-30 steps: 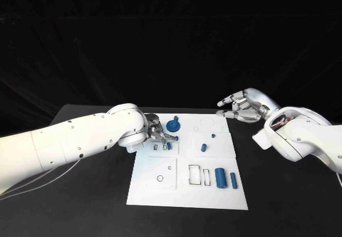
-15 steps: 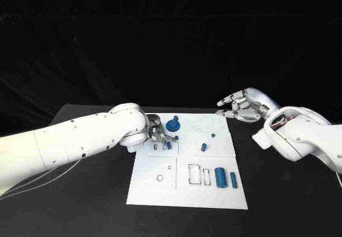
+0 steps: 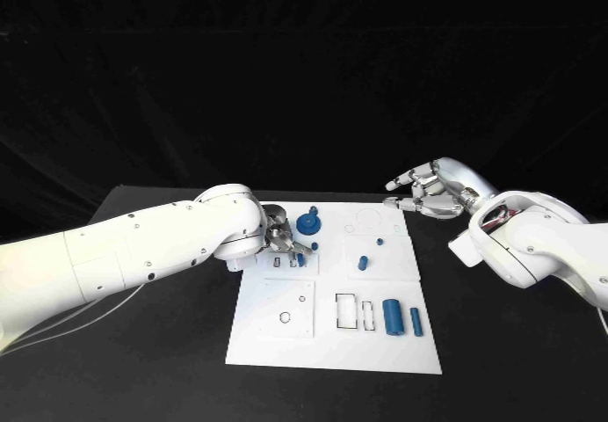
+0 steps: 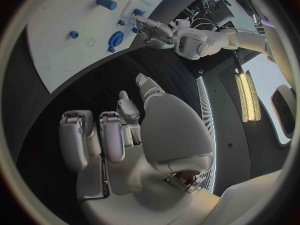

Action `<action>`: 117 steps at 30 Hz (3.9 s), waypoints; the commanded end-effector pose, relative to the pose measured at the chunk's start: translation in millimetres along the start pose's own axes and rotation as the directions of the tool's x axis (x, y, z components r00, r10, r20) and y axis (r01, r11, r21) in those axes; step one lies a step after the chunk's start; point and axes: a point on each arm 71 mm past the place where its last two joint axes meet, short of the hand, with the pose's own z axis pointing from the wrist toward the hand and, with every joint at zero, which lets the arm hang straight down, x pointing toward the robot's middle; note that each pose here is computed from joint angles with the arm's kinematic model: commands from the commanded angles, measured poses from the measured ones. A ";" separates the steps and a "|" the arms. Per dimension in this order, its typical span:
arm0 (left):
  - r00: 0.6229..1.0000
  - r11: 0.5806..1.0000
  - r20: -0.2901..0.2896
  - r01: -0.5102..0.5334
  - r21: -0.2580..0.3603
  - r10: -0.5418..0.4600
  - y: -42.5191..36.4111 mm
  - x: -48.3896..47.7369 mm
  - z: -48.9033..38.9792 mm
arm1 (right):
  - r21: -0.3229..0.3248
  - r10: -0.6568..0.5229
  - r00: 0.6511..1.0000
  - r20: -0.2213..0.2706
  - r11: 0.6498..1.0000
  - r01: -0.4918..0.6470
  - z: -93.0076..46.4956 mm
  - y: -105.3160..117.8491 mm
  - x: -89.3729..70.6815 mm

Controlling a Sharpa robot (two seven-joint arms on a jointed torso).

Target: Assemble the parts on the task board

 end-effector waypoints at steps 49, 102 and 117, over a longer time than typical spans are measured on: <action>0.998 1.000 -0.069 0.012 0.029 -0.010 -3.5 5.1 -1.1 | 0.002 -0.003 0.999 -0.039 1.000 0.003 0.9 -1.9 6.7; 0.998 1.000 0.058 0.019 0.014 -0.020 9.9 8.3 -8.1 | 0.012 0.005 0.999 -0.044 1.000 -0.005 -0.7 -6.0 8.7; 0.998 1.000 0.052 -0.029 -0.009 0.029 11.7 12.4 -5.6 | 0.007 0.009 0.999 -0.049 1.000 -0.008 -0.9 -5.6 11.6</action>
